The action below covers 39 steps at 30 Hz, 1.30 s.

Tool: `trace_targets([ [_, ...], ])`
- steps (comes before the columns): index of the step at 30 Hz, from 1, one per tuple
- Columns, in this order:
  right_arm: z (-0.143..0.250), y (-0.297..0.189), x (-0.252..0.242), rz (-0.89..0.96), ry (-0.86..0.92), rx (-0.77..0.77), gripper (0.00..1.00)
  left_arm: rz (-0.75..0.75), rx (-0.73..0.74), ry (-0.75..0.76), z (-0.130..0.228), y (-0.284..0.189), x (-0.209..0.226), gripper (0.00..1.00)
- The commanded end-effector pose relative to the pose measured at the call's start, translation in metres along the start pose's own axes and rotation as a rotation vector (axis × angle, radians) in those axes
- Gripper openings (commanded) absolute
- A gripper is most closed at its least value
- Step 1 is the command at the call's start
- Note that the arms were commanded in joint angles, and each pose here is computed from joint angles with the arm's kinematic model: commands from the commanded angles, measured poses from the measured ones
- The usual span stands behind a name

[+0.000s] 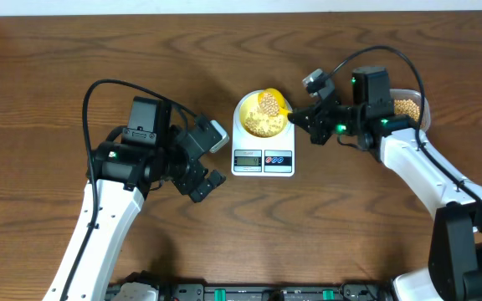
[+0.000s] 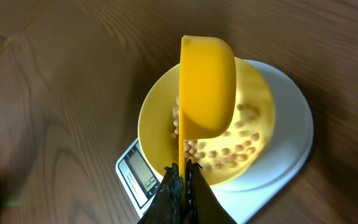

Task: Scoop item into bowl and weigh 50g on scale
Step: 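Tilt the scoop with the right gripper to pour soybeans into the bowl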

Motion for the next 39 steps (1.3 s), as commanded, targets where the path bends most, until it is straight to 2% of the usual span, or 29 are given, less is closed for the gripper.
trace_targets([
  [1,0.003,0.006,0.003,0.004,-0.054,0.017,0.01,-0.01,-0.017,0.02,-0.005,-0.005,0.001,0.98],
  [7,0.005,0.012,0.0,0.07,-0.074,0.049,0.01,-0.01,-0.017,0.02,-0.005,-0.005,0.001,0.98],
  [27,0.006,0.016,0.004,0.076,-0.097,0.065,0.01,-0.01,-0.017,0.02,-0.005,-0.005,0.001,0.98],
  [39,0.01,0.024,0.001,0.239,-0.252,0.152,0.01,-0.01,-0.017,0.02,-0.005,-0.005,0.001,0.98],
])
Point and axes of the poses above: each gripper's point midway between its finger pads, its own y axis out along the fingers, its own x axis along the line the jaws close on, z = x × y, the point moved 4 cm from there along -y, back along the fingers, and after that the axes turned 6 degrees about -y, right-handed, at the moved point
